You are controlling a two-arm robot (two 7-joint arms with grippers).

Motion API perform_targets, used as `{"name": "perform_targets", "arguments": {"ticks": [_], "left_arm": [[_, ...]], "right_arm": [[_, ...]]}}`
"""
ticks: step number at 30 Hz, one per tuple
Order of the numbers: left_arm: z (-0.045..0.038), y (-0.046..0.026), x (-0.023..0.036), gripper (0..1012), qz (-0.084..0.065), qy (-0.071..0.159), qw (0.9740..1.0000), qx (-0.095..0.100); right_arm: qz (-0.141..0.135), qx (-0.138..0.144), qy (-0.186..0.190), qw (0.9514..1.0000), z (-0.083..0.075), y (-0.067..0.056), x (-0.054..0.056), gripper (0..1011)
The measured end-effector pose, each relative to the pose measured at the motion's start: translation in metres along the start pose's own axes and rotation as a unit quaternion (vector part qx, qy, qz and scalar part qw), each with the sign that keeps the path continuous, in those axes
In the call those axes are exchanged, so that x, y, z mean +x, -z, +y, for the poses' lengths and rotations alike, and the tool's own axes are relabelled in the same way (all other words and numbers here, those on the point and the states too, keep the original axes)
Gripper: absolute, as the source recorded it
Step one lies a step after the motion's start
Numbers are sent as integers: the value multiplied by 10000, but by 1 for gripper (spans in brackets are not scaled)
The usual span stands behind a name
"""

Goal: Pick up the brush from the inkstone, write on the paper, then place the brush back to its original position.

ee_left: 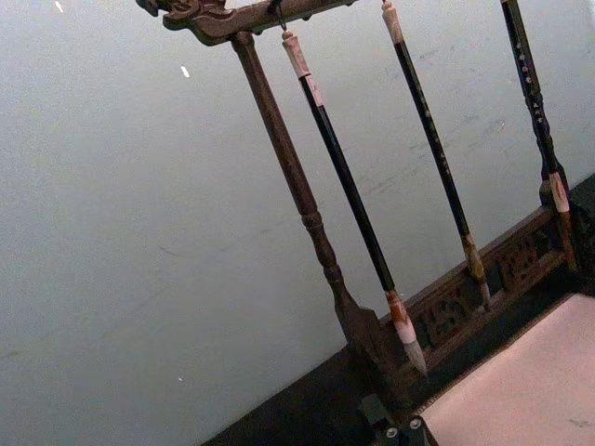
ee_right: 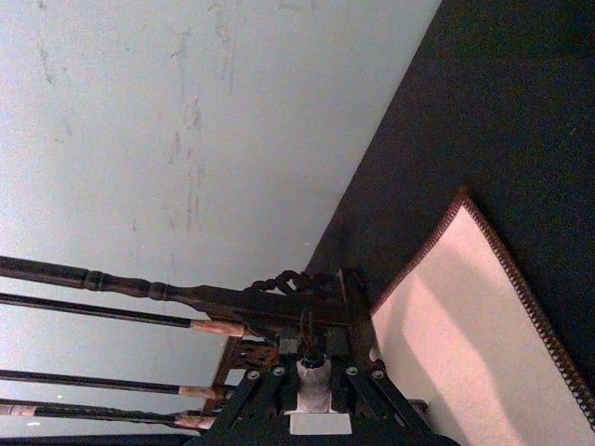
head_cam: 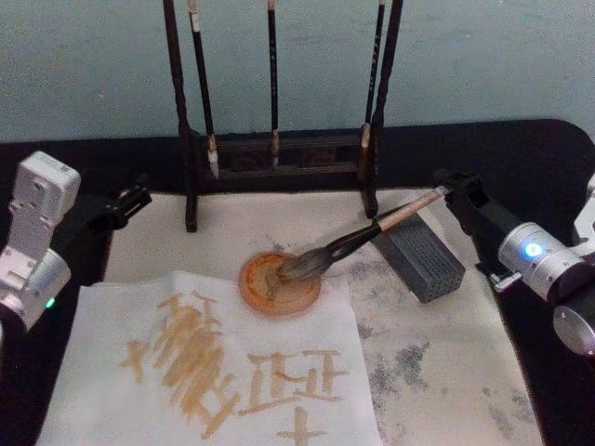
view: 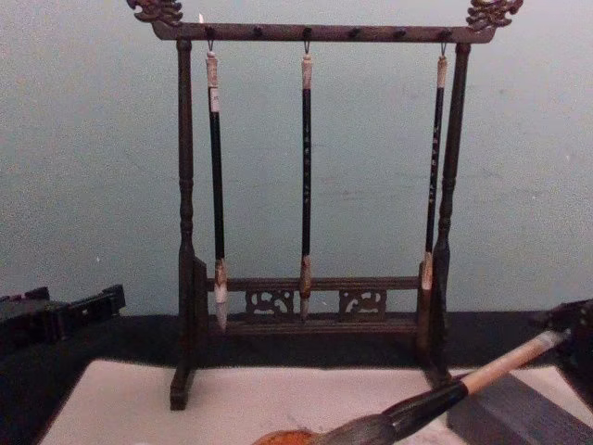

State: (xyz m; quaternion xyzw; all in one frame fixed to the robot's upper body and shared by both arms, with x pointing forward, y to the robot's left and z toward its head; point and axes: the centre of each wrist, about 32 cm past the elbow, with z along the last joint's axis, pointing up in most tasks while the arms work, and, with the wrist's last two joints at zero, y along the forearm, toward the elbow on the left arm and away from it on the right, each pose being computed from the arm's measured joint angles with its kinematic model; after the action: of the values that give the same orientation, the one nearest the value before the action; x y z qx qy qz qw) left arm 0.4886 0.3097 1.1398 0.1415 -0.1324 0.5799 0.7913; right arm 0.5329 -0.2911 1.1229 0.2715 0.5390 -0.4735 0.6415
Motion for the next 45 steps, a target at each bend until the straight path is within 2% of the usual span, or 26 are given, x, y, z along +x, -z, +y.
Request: {"name": "perform_targets", "arguments": {"ticks": [10, 18, 21, 25, 30, 34, 37, 39, 40, 41, 42, 43, 44, 45], "left_arm": [[0, 0, 0, 1002, 0, 0, 10000, 0], [0, 0, 0, 1002, 0, 0, 10000, 0], [0, 0, 0, 1002, 0, -1, 10000, 0], [0, 0, 0, 1000, 0, 0, 10000, 0], [0, 0, 0, 1002, -1, 0, 10000, 0], [0, 0, 0, 1000, 0, 0, 10000, -1], [0, 0, 0, 1002, 0, 0, 10000, 0], [0, 0, 0, 1002, 0, 0, 10000, 0], [0, 0, 0, 1002, 0, 0, 10000, 0], [0, 0, 0, 1002, 0, 0, 10000, 0], [0, 0, 0, 1002, 0, 0, 10000, 0], [0, 0, 0, 1002, 0, 0, 10000, 0], [0, 0, 0, 1000, 0, -1, 10000, 0], [0, 0, 0, 1002, -1, 0, 10000, 0]], "right_arm": [[0, 0, -1, 10000, 0, 0, 0, 187], [101, -105, -286, 9995, -39, -60, -59, 184], [135, -161, -429, 9989, -56, -95, -101, 182], [42, -247, -575, 9980, -71, -117, -184, 182], [-463, -526, -775, 9945, -77, -124, -416, 182], [-798, -859, -976, 9883, -52, -132, -612, 182], [-954, -998, -1094, 9844, -42, -111, -717, 182], [-1182, -1115, -1218, 9792, -41, -72, -830, 182], [-1378, -1194, -1291, 9747, -48, -37, -907, 182], [-1378, -1194, -1291, 9747, -48, -37, -907, 182], [-1602, -1265, -1370, 9693, -62, -1, -992, 182], [-1720, -1303, -1404, 9663, -70, 19, -1032, 182], [-1950, -1367, -1465, 9601, -88, 59, -1107, 182], [-2064, -1393, -1486, 9570, -97, 76, -1141, 182]]}}
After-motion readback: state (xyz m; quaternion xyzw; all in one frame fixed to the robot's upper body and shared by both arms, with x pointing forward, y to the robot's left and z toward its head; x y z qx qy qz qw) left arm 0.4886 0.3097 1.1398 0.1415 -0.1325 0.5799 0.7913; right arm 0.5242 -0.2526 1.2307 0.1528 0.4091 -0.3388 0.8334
